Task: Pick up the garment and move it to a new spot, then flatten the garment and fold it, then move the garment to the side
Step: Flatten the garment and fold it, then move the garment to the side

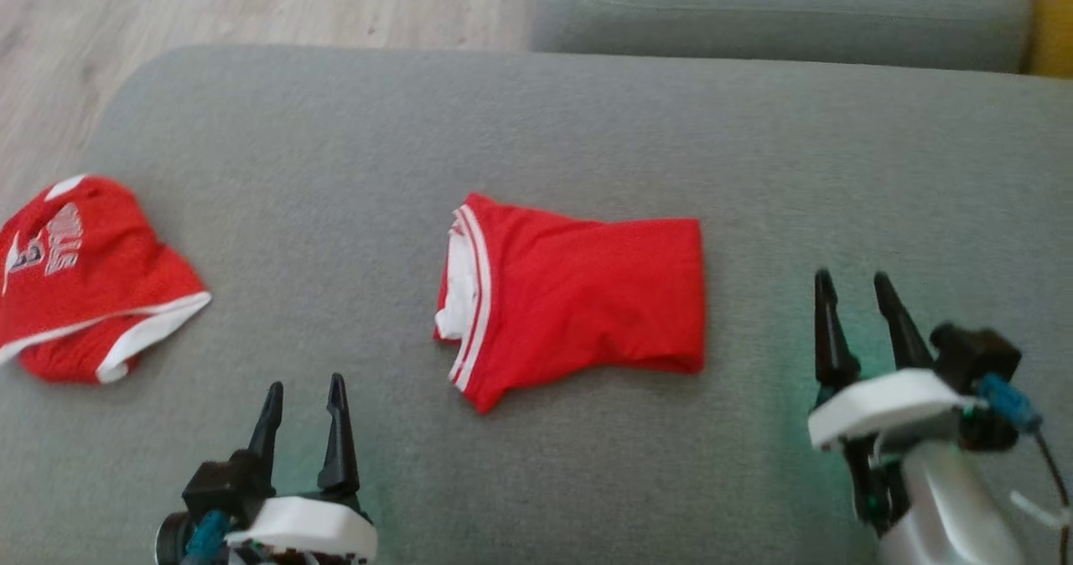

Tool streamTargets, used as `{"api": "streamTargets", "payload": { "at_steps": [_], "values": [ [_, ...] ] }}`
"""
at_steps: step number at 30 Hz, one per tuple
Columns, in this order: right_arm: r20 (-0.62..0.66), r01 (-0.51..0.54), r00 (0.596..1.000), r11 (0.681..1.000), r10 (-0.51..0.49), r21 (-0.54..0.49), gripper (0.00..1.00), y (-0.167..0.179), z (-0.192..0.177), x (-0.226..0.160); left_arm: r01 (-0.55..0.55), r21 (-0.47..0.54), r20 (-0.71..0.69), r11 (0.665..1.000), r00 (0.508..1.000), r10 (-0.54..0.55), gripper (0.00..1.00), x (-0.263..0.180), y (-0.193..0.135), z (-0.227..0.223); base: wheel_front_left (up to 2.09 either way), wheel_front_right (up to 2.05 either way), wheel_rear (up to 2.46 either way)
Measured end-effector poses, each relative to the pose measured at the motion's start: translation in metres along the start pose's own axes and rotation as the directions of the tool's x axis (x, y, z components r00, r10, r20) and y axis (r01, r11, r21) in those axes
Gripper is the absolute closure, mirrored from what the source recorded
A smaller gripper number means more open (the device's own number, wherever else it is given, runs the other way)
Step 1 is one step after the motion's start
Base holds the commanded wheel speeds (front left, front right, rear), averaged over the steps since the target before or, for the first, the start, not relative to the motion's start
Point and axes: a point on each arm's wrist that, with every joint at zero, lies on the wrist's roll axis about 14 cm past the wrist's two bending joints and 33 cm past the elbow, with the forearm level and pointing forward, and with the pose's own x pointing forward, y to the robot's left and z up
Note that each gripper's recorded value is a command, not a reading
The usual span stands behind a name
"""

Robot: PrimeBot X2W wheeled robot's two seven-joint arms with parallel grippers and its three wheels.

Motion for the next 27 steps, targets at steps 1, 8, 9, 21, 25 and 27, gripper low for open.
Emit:
{"api": "streamTargets", "payload": {
  "at_steps": [1,8,9,21,25,27],
  "values": [
    [-0.005,0.010,1.000,1.000,-0.011,-0.017,0.00,-0.004,-0.002,-0.006,0.008,0.005,0.004,1.000,1.000,-0.008,0.00,0.001,-0.002,0.001,0.00,0.00,0.00],
    [-0.055,0.067,0.996,0.997,-0.069,-0.027,0.00,-0.019,-0.025,-0.051,0.001,0.015,-0.046,1.000,0.999,0.000,0.00,-0.022,0.002,-0.020,0.00,0.00,0.00],
    [-0.062,0.073,0.995,0.997,-0.074,-0.019,0.00,-0.020,-0.028,-0.055,0.002,0.015,-0.050,1.000,0.999,-0.002,0.00,-0.024,0.002,-0.022,0.00,0.00,0.00],
    [-0.147,-0.008,0.989,1.000,0.012,0.027,0.00,0.009,-0.053,-0.042,0.005,0.005,-0.061,1.000,0.998,-0.004,0.00,-0.021,0.001,-0.024,0.00,0.00,0.00],
    [-0.164,-0.081,0.983,0.996,0.085,0.034,0.00,0.033,-0.053,-0.019,-0.001,-0.004,-0.063,1.000,0.998,0.001,0.00,-0.018,0.001,-0.023,0.00,0.00,0.00],
    [-0.169,-0.124,0.977,0.992,0.127,0.030,0.00,0.047,-0.050,0.000,-0.010,-0.015,-0.066,1.000,0.998,0.009,0.00,-0.018,0.003,-0.024,0.00,0.00,0.00]
  ]
}}
